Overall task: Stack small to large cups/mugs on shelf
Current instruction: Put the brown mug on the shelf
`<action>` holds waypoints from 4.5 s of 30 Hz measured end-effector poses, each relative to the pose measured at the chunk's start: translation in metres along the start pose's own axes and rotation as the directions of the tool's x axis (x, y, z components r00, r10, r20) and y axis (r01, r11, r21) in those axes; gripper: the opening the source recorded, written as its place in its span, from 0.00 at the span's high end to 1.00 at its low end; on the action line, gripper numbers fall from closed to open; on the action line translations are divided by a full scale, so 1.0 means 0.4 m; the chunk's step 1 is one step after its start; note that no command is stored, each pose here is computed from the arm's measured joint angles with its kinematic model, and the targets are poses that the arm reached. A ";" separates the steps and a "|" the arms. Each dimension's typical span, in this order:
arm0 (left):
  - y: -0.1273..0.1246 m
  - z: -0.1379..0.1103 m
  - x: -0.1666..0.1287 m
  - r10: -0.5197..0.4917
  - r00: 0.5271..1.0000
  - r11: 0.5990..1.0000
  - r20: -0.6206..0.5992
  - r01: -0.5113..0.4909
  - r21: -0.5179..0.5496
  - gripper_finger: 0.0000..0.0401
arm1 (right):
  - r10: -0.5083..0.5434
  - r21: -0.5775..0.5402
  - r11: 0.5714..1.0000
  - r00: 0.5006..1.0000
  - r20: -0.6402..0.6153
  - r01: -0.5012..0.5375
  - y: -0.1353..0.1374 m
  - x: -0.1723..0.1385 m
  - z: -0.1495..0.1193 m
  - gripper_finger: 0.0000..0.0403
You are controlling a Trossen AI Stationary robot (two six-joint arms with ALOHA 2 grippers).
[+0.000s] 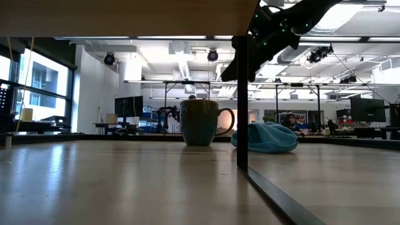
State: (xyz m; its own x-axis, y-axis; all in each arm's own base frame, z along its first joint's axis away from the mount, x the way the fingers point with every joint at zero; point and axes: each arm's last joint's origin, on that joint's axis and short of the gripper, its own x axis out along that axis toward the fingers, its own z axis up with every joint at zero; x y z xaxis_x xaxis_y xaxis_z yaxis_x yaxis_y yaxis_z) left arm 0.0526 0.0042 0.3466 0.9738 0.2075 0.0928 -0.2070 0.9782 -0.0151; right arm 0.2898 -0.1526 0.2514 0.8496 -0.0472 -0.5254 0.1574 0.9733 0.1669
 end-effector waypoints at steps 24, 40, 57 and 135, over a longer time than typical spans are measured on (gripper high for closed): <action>-0.009 -0.086 0.035 0.031 0.995 0.997 0.098 -0.024 -0.077 0.35 | -0.114 0.081 0.991 0.993 0.037 0.111 -0.056 0.108 -0.033 0.80; -0.009 -0.086 0.035 0.031 0.995 0.996 0.096 -0.023 -0.084 0.35 | -0.158 0.094 0.984 0.987 0.037 0.154 -0.076 0.151 -0.057 0.80; -0.009 -0.087 0.036 0.031 0.995 0.995 0.092 -0.021 -0.099 0.35 | -0.137 0.034 0.990 0.990 -0.024 0.138 -0.098 0.190 0.011 0.80; -0.010 -0.089 0.036 0.029 0.996 0.993 0.086 -0.019 -0.115 0.35 | 0.028 0.163 0.986 0.938 -0.345 0.030 -0.010 0.210 0.039 1.00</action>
State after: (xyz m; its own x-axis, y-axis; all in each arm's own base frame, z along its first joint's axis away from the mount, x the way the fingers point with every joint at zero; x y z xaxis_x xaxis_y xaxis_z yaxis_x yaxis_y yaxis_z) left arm 0.0707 0.0037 0.3127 0.9558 0.2343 0.1774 -0.2130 0.9682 -0.1313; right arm 0.3684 -0.1640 0.2197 0.6278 0.0604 -0.7760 0.2627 0.9220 0.2844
